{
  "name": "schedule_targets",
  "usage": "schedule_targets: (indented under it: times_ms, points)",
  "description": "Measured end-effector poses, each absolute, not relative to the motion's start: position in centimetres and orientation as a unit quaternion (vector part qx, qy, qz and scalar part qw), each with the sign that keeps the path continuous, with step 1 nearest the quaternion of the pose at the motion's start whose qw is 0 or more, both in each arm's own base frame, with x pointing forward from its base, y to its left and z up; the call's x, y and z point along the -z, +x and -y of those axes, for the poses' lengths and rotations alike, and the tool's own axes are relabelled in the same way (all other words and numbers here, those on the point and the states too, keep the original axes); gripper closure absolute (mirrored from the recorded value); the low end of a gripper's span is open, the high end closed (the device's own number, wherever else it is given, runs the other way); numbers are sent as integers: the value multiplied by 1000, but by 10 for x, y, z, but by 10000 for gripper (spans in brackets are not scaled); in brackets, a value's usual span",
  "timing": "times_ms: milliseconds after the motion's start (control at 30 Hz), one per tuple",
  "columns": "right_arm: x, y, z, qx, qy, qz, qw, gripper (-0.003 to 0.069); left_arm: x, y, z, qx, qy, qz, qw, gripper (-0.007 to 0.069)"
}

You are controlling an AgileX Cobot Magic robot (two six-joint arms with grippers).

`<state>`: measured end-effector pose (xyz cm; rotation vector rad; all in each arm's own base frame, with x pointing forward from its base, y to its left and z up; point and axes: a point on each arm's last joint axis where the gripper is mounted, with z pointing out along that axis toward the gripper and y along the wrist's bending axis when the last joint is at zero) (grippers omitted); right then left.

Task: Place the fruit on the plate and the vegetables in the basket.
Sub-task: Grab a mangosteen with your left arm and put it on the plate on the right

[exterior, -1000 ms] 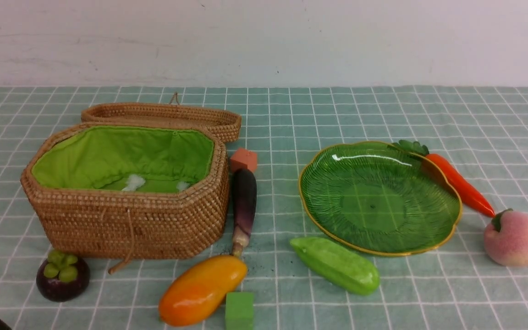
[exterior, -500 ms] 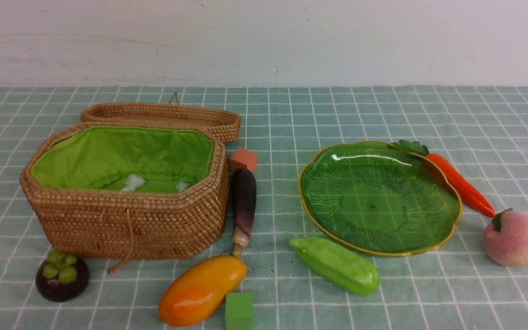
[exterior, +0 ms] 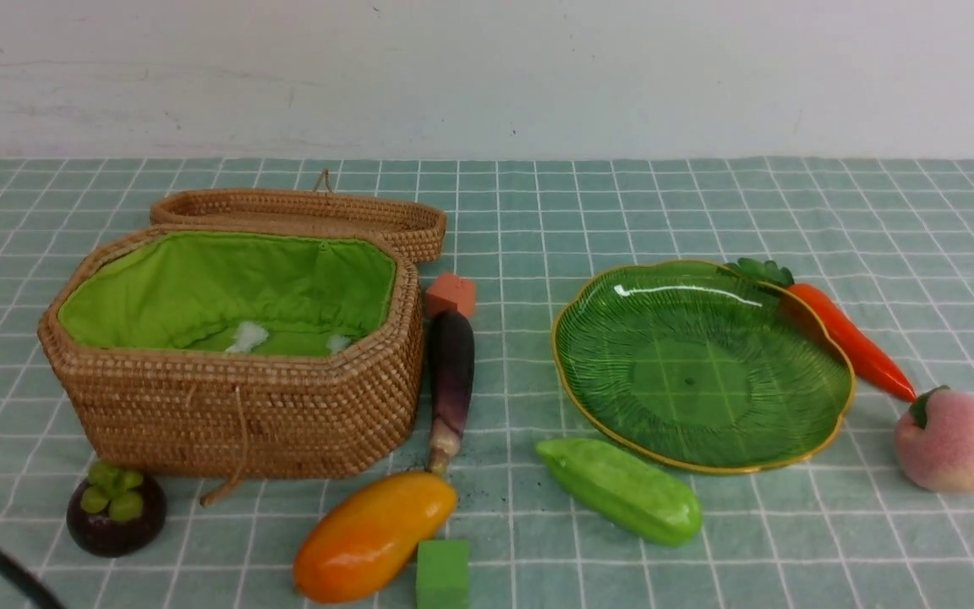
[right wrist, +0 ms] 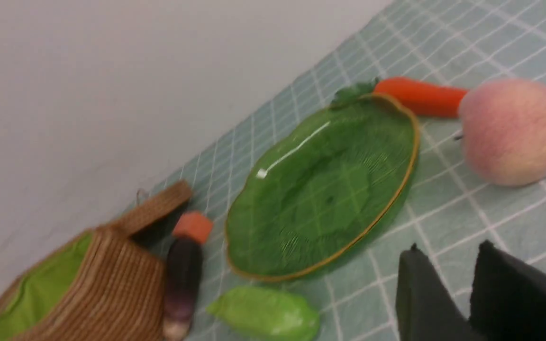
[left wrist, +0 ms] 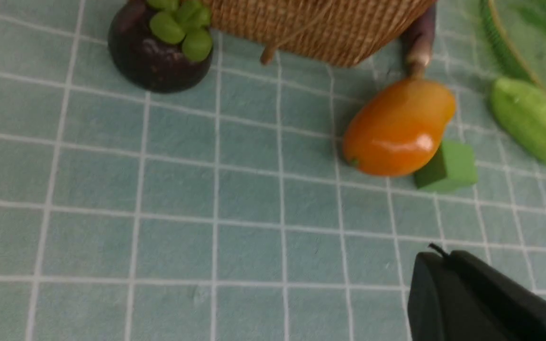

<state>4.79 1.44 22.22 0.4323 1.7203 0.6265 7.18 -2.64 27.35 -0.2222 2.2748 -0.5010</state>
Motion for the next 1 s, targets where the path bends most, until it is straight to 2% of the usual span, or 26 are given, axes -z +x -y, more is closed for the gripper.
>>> schedule_targets:
  times_ms: [167, 333, 467, 533, 567, 600, 633, 667, 700, 733, 767, 800, 833, 900, 1000]
  points:
    - [-306, 35, -27, -240, -3, -799, 551, 543, -279, 103, 26, 155, -60, -925, 342, 638]
    - [-387, 23, -36, -213, -190, -807, 516, 547, -276, 144, 24, 107, -53, -943, 310, 638]
    - [-421, 16, -38, -202, -253, -788, 524, 547, -264, 174, 22, 73, -44, -954, 287, 634]
    - [-428, 14, -38, -196, -268, -777, 535, 547, -254, 185, 21, 58, -40, -959, 275, 609]
    - [-431, 13, -37, -191, -275, -771, 541, 547, -249, 191, 21, 53, -35, -962, 266, 587]
    - [-432, 12, -37, -186, -285, -766, 546, 547, -237, 202, 20, 38, -27, -967, 251, 516]
    - [-432, 12, -37, -183, -289, -764, 547, 546, -232, 206, 20, 31, -23, -968, 246, 477]
    - [-432, 12, -37, -182, -289, -764, 547, 545, -230, 208, 20, 30, -22, -969, 245, 466]
    - [-432, 12, -37, -180, -293, -763, 548, 545, -225, 213, 19, 23, -17, -970, 242, 408]
    - [-432, 12, -37, -178, -296, -762, 548, 543, -217, 222, 19, 16, -13, -970, 244, 309]
    - [-432, 12, -37, -177, -297, -762, 548, 543, -217, 223, 19, 16, -13, -969, 245, 284]
    - [-432, 12, -37, -177, -299, -762, 547, 543, -211, 232, 19, 12, -12, -967, 255, 197]
    - [-432, 12, -37, -177, -298, -762, 547, 542, -211, 232, 19, 11, -12, -967, 255, 162]
    - [-432, 12, -38, -178, -301, -763, 543, 540, -204, 242, 19, 4, -1, -962, 272, 16]
    - [-431, 11, -38, -179, -301, -764, 542, 540, -199, 249, 19, -5, 17, -958, 286, -32]
